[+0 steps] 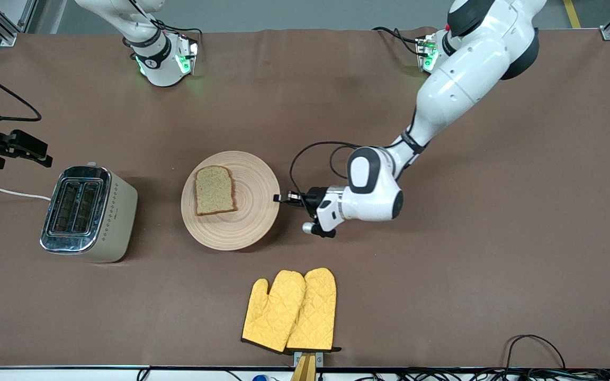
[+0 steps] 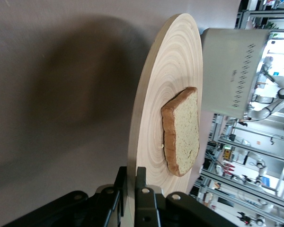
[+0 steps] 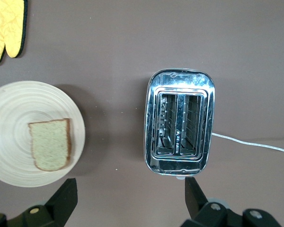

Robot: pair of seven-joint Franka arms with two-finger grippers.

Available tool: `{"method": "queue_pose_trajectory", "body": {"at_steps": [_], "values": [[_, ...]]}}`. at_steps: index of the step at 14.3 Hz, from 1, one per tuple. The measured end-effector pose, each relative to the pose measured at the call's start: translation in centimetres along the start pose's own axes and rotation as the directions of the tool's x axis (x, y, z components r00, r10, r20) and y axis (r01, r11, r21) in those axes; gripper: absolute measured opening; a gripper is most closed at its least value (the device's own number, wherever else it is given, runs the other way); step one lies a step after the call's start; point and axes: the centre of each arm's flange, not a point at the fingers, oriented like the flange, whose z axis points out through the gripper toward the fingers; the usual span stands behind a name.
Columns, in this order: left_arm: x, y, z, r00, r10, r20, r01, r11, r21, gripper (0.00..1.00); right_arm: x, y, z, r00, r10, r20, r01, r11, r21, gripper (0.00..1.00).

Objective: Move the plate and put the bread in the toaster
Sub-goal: 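Slide the plate with the left gripper toward the toaster, then release the plate and withdraw the left gripper while the right gripper reaches the bread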

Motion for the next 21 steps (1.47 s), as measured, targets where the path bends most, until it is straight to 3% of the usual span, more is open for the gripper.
{"method": "queue_pose_trajectory", "body": {"at_steps": [4, 7, 9, 11, 13, 15, 17, 19, 21], "values": [[0.2, -2.7, 2.1, 1.000, 0.029, -0.005, -0.029, 1.000, 0.005, 0.10, 0.0, -0.3, 0.0, 1.000, -0.005, 0.002, 0.005, 1.000, -0.001, 1.00], [1.7, -2.3, 0.3, 0.999, 0.032, -0.042, -0.032, 0.999, -0.013, 0.35, 0.0, -1.5, 0.1, 1.000, -0.025, 0.005, 0.025, 1.000, -0.001, 1.00], [3.5, -1.8, -2.7, 0.997, 0.028, -0.074, -0.031, 0.999, -0.034, 0.56, -0.4, -1.8, 0.5, 0.999, -0.027, 0.041, 0.027, 1.000, 0.001, 1.00], [5.7, -1.6, -8.4, 0.995, 0.082, -0.054, -0.083, 0.996, -0.021, 0.77, -0.6, -1.9, 1.7, 0.996, 0.012, 0.085, -0.012, 1.000, 0.001, 1.00], [7.4, -2.7, -15.9, 0.989, 0.147, 0.016, -0.148, 0.987, 0.062, 0.97, -0.8, -4.1, 3.9, 0.982, 0.139, 0.131, -0.138, 0.990, -0.014, 1.00], [8.3, -4.1, -23.5, 0.982, 0.165, 0.087, -0.173, 0.980, 0.094, 1.00, -1.4, -8.5, 6.6, 0.945, 0.282, 0.165, -0.277, 0.959, -0.058, 1.00], [8.7, -5.3, -30.6, 0.975, 0.176, 0.132, -0.195, 0.971, 0.141, 1.00, -1.9, -11.0, 10.0, 0.907, 0.396, 0.142, -0.389, 0.918, -0.078, 1.00], [8.5, -6.0, -36.5, 0.969, 0.188, 0.158, -0.220, 0.949, 0.223, 1.00, -3.2, -11.4, 14.3, 0.852, 0.512, 0.104, -0.511, 0.859, -0.038, 1.00], [7.7, -4.3, -40.6, 0.957, 0.220, 0.190, -0.276, 0.892, 0.357, 1.00, -5.3, -11.8, 18.0, 0.765, 0.638, 0.090, -0.641, 0.768, 0.000, 1.00]]}}
